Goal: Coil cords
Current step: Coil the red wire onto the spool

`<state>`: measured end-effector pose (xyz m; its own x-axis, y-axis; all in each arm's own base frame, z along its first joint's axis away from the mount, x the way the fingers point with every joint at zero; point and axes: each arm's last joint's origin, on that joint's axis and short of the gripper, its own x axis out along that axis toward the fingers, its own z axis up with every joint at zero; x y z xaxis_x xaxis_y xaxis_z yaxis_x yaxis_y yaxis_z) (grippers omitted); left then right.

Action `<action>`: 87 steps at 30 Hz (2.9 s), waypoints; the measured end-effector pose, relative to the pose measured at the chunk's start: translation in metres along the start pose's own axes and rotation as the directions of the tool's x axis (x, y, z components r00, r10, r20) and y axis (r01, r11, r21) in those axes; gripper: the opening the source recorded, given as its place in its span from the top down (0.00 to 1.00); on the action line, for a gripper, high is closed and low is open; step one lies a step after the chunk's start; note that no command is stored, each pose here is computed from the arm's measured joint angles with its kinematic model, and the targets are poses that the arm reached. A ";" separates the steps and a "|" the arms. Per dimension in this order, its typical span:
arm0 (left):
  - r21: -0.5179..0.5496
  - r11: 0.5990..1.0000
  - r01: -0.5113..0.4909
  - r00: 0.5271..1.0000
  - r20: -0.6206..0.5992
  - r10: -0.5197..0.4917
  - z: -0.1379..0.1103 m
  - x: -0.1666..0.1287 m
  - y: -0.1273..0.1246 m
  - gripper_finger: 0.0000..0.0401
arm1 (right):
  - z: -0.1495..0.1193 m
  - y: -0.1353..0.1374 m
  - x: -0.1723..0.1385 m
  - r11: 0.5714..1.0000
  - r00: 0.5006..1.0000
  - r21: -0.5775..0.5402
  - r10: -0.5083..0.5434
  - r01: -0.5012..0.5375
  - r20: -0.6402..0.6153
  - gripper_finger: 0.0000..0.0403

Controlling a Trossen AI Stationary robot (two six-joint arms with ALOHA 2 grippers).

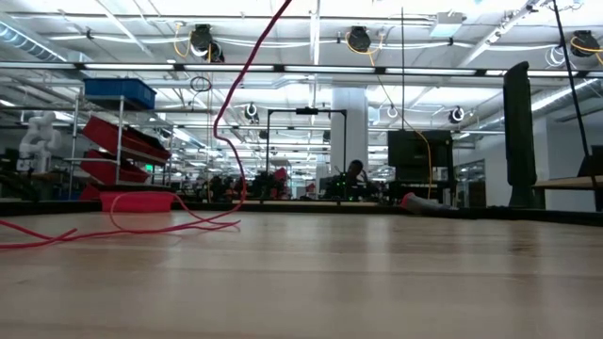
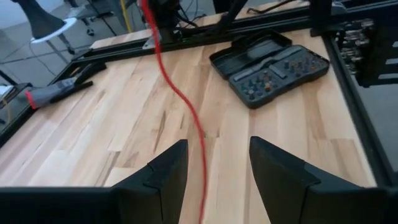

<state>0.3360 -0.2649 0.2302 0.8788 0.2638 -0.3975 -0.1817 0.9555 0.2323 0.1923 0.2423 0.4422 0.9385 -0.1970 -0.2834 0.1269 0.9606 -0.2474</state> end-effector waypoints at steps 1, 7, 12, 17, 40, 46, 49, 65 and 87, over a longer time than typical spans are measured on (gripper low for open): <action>0.001 1.000 -0.004 1.000 -0.005 0.004 -0.001 0.000 0.000 0.56 | 0.000 0.000 0.000 1.000 1.000 0.000 0.000 0.000 0.000 1.00; 0.015 1.000 -0.015 0.999 -0.032 0.015 -0.004 0.001 0.002 0.56 | 0.000 0.000 0.000 1.000 1.000 0.003 0.000 0.000 0.000 1.00; -0.003 1.000 -0.027 0.999 -0.042 0.027 -0.005 0.005 0.005 0.56 | 0.000 0.000 0.000 1.000 1.000 0.003 0.001 -0.001 0.000 1.00; 0.028 0.998 -0.052 0.996 -0.065 0.054 -0.018 0.016 0.000 0.56 | 0.000 0.000 0.000 1.000 1.000 0.003 0.001 -0.001 0.000 1.00; 0.111 0.985 -0.130 0.991 -0.024 0.134 -0.023 0.014 -0.007 0.67 | 0.000 0.000 0.000 1.000 1.000 0.000 0.001 -0.001 -0.001 1.00; 0.128 0.983 -0.128 0.991 -0.026 0.132 -0.024 0.014 -0.007 0.84 | 0.000 0.000 0.000 1.000 1.000 0.000 0.001 -0.001 -0.002 1.00; 0.133 0.984 -0.122 0.992 -0.026 0.126 -0.024 0.012 -0.008 0.91 | 0.000 0.000 0.000 1.000 1.000 0.000 0.000 0.000 -0.002 1.00; 0.145 0.982 -0.119 0.992 -0.024 0.124 -0.024 0.012 -0.009 0.99 | 0.000 0.000 0.000 1.000 1.000 -0.001 0.000 0.000 -0.002 1.00; -0.008 0.995 -0.104 0.994 -0.045 0.104 -0.014 0.038 0.011 0.99 | 0.007 0.003 0.021 0.999 1.000 0.036 -0.014 0.013 0.017 1.00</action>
<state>0.3613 -0.2421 0.2049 0.8344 0.3674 -0.4109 -0.2759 0.9237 0.2657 0.2149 0.2424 0.4420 0.9422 -0.2066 -0.2639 0.1507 0.9644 -0.2172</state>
